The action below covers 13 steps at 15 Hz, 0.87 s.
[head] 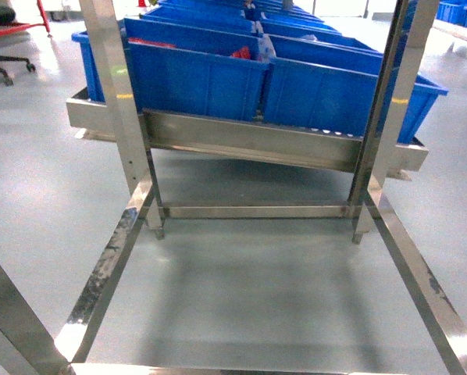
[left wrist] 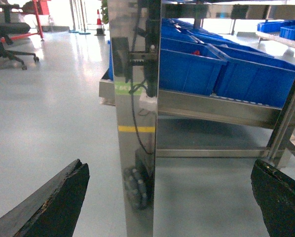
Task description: Pick capacitor and pack into box
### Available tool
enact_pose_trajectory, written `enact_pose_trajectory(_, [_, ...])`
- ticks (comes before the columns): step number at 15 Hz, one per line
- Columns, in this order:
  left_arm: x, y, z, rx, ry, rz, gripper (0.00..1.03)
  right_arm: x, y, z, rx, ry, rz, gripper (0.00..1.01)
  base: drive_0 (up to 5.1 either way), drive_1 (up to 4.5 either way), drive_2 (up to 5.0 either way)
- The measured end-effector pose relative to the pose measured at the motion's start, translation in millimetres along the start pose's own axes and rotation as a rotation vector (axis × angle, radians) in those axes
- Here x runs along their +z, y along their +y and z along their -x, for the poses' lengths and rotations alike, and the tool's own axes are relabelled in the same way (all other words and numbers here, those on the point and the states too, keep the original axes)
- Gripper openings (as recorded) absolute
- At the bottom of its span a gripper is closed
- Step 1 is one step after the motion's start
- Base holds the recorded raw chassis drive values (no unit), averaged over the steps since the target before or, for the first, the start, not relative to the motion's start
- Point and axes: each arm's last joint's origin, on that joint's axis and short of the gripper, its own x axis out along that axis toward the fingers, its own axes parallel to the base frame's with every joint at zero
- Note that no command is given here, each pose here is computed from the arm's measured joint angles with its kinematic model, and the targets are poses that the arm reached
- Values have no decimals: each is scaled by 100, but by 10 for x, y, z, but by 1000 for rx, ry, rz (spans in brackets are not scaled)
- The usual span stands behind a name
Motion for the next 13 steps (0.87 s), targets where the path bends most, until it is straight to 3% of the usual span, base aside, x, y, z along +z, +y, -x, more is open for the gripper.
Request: enact_pose_trajectory(13, [0, 0, 0, 0, 0, 0, 98, 0, 0, 0, 0, 0, 0, 98, 0, 0, 0])
